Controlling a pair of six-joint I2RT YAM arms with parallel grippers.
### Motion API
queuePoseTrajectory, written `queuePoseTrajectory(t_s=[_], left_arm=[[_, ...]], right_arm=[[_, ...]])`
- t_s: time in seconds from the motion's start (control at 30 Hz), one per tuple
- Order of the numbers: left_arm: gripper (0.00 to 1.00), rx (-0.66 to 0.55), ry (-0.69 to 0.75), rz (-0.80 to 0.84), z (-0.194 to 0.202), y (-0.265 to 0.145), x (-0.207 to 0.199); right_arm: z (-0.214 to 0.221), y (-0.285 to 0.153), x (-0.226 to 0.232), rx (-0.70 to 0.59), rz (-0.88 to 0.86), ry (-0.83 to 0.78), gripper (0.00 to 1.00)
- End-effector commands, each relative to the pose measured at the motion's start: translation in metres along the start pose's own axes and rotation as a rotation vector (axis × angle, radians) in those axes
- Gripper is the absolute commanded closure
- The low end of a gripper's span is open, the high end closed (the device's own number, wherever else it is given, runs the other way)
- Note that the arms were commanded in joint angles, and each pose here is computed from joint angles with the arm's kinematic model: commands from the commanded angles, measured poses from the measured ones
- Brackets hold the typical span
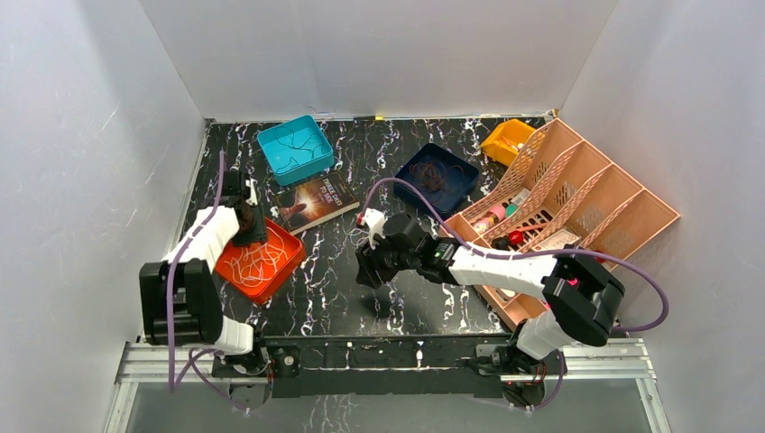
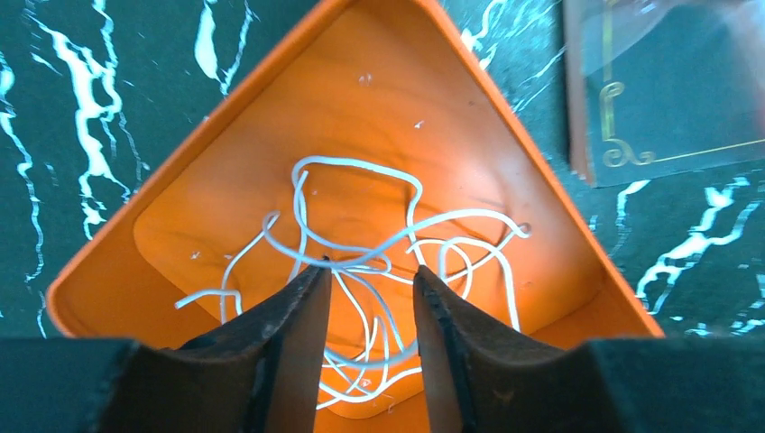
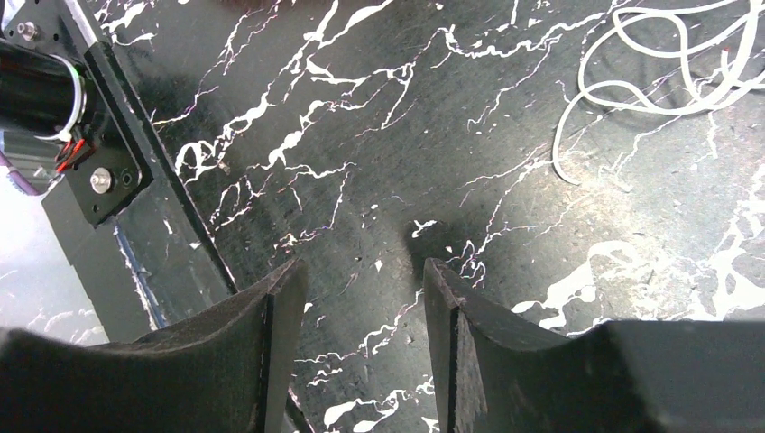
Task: Untangle the cables
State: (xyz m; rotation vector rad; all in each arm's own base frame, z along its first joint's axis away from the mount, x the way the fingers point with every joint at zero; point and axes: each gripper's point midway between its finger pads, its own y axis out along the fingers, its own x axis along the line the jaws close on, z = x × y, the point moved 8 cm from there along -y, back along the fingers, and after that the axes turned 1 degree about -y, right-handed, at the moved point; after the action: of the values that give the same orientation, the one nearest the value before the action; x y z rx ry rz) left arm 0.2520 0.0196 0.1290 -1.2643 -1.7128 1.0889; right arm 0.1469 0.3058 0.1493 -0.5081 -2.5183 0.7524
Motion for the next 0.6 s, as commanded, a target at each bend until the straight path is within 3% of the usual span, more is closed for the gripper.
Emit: queuePoseTrajectory(t_s=[0.0, 0.3, 0.57], left_arm=[[0.6, -0.173, -0.048, 0.039, -0.022, -0.039, 0.001], [0.54, -0.232, -0.067, 0.023, -0.026, -0.054, 0.004], [0.55, -0.368, -0.077, 0.167, -0.04, -0.096, -0.007]], right_arm=[[-0.013, -0.009, 0.003, -0.087, 0.019, -0.016, 0.41], [-0.018, -0.024, -0.006, -0.168, 0.141, 0.001, 0.39], [-0.016, -0.033, -0.027, -0.204, 0.36, 0.132, 0.38]])
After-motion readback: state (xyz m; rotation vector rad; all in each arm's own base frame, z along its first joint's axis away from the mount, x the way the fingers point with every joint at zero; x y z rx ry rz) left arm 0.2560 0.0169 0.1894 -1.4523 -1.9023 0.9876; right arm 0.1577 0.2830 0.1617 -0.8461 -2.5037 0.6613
